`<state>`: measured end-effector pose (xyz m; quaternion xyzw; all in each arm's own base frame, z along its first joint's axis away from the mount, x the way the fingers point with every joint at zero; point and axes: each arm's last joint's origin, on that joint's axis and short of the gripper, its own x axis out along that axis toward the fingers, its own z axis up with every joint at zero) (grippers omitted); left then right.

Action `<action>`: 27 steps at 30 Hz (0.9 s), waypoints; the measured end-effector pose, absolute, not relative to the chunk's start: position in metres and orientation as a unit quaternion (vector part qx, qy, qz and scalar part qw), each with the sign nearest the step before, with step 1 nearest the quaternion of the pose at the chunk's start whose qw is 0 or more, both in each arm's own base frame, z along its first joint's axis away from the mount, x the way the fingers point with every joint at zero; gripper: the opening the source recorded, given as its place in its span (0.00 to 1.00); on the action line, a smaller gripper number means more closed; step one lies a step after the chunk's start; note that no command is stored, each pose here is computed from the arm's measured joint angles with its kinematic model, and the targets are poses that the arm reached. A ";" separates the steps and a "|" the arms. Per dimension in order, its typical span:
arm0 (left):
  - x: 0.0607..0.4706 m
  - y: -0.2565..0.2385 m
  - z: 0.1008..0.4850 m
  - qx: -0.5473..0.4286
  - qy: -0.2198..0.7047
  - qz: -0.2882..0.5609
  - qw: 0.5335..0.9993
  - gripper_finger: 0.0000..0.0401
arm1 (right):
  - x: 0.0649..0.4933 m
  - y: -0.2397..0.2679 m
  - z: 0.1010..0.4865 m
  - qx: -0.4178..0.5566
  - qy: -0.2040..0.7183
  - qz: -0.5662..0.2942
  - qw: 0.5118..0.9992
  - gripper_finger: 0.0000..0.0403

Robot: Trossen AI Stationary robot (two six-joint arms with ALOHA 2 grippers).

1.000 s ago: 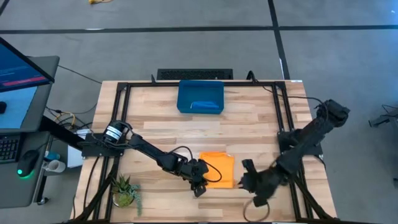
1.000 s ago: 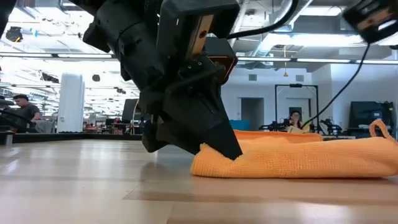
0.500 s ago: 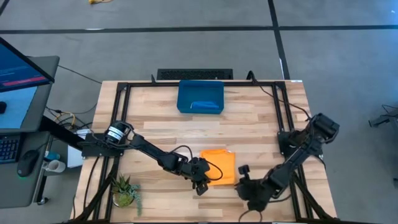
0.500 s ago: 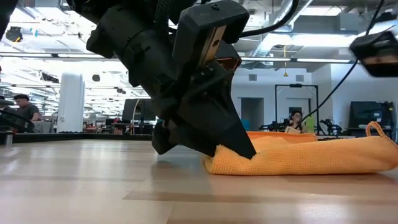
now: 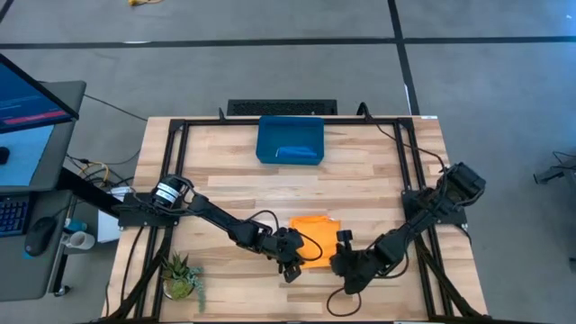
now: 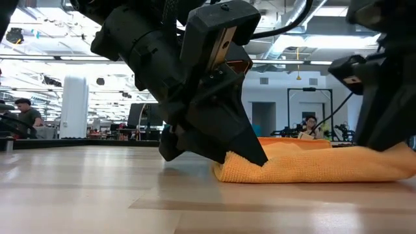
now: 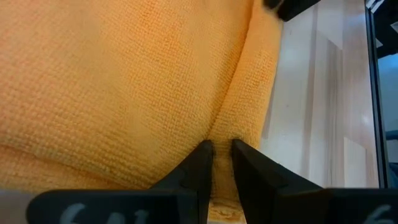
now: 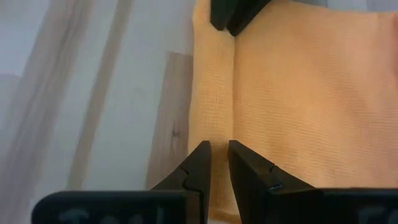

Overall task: Roll microfiber towels into tight, uniform cylinder then place into a basket
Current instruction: Roll the orange microfiber towel

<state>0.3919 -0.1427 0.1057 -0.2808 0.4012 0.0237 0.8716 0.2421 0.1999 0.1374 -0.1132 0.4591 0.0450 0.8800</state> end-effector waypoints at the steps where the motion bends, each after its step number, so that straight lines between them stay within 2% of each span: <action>1: 0.392 -0.143 0.106 -0.281 0.401 0.023 0.872 0.15 | 0.243 0.200 0.136 -0.113 0.461 0.044 0.879 0.20; 7: 0.392 -0.143 0.106 -0.281 0.403 0.021 0.871 0.15 | 0.249 0.196 0.118 -0.114 0.486 0.038 0.866 0.20; 15: 0.391 -0.144 0.109 -0.252 0.419 -0.039 0.872 0.15 | 0.260 0.184 0.108 -0.040 0.518 0.001 0.854 0.20; 21: 0.382 -0.148 0.136 -0.205 0.409 -0.056 0.888 0.15 | 0.260 0.184 0.107 -0.036 0.521 0.004 0.853 0.20; 27: 0.371 -0.161 0.155 -0.143 0.383 -0.039 0.912 0.15 | 0.260 0.184 0.107 -0.034 0.518 0.006 0.855 0.20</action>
